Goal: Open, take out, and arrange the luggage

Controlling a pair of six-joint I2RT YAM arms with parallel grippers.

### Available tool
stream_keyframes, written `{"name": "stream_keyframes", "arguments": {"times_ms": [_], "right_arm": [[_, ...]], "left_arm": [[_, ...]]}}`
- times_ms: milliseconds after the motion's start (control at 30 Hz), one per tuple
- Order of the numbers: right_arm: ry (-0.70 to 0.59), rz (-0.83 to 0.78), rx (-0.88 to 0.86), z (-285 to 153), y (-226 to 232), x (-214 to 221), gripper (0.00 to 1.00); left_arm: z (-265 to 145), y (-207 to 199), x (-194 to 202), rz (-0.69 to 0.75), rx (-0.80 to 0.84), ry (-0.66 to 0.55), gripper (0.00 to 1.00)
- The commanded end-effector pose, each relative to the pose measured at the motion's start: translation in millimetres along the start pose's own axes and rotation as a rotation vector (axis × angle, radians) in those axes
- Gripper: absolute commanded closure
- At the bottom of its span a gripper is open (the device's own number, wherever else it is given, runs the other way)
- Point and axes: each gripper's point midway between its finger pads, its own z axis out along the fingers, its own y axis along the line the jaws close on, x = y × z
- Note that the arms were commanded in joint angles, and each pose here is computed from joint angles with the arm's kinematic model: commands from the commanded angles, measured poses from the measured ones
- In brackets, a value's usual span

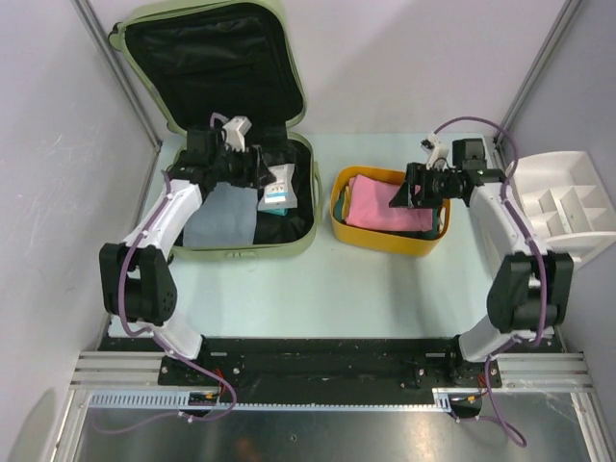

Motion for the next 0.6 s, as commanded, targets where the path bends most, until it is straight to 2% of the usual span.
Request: {"name": "stream_keyframes", "arguments": {"times_ms": [0, 100, 233, 333, 567], "right_arm": [[0.096, 0.095, 0.08, 36.1, -52.9, 20.8, 0.3], [0.132, 0.103, 0.106, 46.5, -67.9, 30.8, 0.3], [0.086, 0.096, 0.063, 42.2, -52.9, 17.4, 0.29], [0.046, 0.084, 0.013, 34.7, -31.7, 5.5, 0.29], [-0.05, 0.012, 0.002, 15.8, 0.6, -18.0, 0.28]], "left_arm": [[-30.7, 52.0, 40.5, 0.034, -0.223, 0.099, 0.25], [-45.6, 85.9, 60.1, -0.061, -0.299, 0.136, 0.24], [-51.2, 107.4, 78.5, -0.068, -0.406, 0.185, 0.21], [-42.3, 121.2, 89.7, -0.059, -0.505, 0.233, 0.18], [-3.5, 117.1, 100.7, -0.017, -0.532, 0.275, 0.16]]}}
